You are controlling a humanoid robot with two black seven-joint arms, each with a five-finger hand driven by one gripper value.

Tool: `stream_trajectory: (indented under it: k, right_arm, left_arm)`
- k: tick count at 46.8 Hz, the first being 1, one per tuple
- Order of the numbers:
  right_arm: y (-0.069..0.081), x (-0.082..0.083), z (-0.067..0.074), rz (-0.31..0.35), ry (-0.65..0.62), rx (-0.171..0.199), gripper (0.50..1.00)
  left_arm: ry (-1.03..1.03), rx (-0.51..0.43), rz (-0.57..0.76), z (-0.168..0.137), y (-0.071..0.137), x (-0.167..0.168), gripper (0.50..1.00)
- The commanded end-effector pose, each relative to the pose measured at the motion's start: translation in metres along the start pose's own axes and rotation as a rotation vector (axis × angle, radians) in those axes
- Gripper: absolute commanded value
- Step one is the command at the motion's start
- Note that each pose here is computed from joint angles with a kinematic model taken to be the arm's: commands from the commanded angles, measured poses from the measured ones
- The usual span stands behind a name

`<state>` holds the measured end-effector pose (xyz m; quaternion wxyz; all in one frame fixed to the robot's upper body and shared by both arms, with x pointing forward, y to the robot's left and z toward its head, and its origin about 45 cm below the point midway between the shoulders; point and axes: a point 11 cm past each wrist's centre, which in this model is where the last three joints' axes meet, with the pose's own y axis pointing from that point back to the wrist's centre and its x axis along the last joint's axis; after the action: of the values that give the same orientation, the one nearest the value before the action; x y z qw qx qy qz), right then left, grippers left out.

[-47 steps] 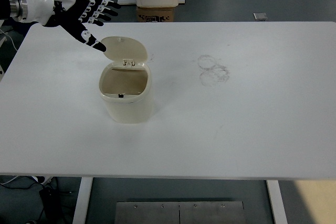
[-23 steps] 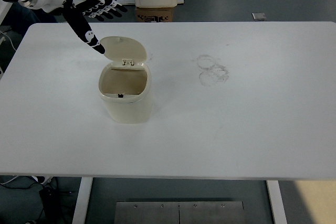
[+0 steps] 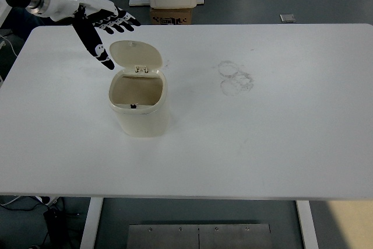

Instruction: Close trash bin

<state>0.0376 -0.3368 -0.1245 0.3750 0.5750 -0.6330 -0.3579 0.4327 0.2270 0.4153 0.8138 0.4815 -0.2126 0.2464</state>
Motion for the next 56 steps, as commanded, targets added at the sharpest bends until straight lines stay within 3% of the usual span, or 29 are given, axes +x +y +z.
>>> stream_trajectory:
  k: [1, 56]
  right_arm:
    - [0.000, 0.000, 0.000, 0.000, -0.001, 0.000, 0.991]
    - [0.000, 0.000, 0.001, 0.000, 0.000, -0.002, 0.991]
  left_arm:
    - [0.003, -0.011, -0.018, 0.004, -0.001, -0.005, 1.000]
    - [0.039, -0.024, -0.244, -0.008, -0.023, -0.068, 1.000]
